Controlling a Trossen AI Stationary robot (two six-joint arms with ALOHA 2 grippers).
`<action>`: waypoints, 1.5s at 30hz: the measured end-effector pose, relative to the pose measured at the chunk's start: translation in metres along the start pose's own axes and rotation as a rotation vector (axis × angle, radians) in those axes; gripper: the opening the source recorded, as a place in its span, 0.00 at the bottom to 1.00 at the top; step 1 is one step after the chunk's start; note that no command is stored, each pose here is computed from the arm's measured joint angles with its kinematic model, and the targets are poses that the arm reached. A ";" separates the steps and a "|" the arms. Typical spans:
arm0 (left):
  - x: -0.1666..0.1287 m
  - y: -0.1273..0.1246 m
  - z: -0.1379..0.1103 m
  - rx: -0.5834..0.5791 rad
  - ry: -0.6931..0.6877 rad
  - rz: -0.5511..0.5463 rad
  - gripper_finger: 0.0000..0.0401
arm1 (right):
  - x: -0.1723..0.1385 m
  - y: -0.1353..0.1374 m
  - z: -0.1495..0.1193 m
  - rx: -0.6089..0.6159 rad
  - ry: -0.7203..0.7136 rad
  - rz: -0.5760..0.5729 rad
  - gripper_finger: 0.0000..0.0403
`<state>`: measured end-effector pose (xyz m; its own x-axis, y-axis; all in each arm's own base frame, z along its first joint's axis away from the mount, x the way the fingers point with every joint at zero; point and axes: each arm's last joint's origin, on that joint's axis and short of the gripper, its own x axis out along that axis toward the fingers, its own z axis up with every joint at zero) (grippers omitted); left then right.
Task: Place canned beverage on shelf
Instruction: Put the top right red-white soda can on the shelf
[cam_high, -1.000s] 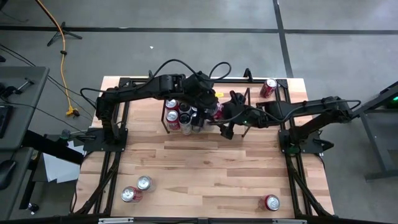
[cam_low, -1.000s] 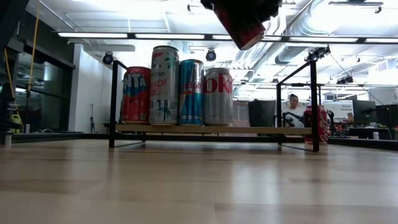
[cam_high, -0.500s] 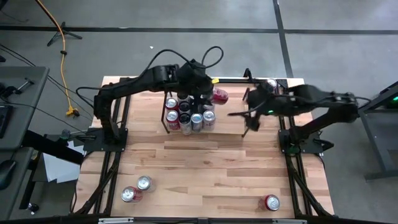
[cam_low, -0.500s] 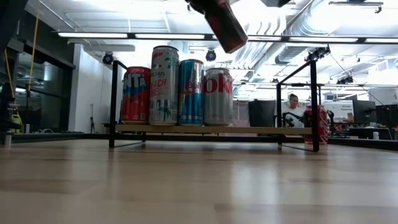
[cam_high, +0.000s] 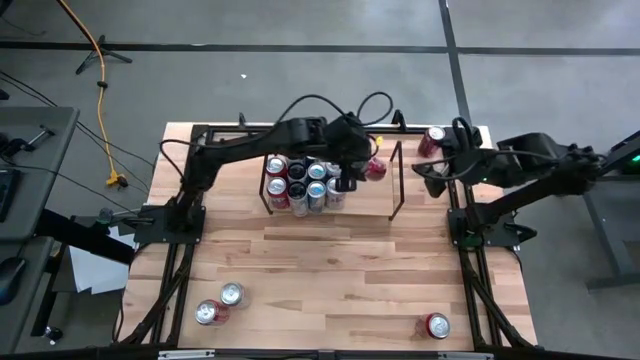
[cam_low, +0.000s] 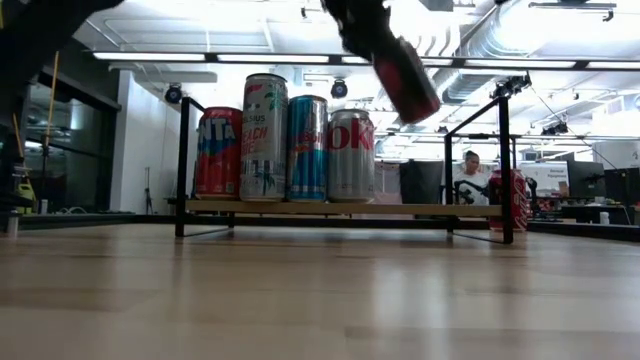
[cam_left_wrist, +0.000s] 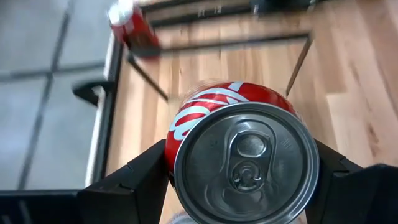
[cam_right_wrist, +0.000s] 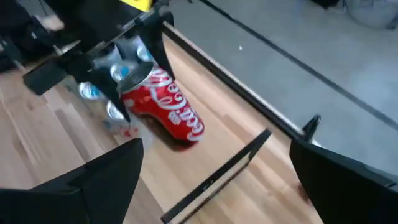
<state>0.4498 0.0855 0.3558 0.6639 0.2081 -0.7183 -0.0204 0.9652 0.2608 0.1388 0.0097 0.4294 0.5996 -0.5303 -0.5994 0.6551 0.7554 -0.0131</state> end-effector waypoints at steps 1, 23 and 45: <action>0.007 0.000 -0.003 -0.013 0.025 -0.007 0.56 | 0.003 0.001 -0.003 0.007 0.014 -0.002 0.97; 0.053 0.000 -0.032 -0.089 0.238 -0.098 0.60 | 0.059 0.037 -0.044 0.038 0.060 0.041 0.97; 0.075 -0.015 -0.035 -0.072 0.255 -0.137 0.62 | 0.059 0.038 -0.043 0.074 0.051 0.048 0.97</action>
<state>0.4735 0.0922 0.2759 0.4548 0.0994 -0.8850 -0.0025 0.9939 0.1103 0.1797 0.0235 0.3594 0.6081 -0.4724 -0.6380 0.6593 0.7482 0.0744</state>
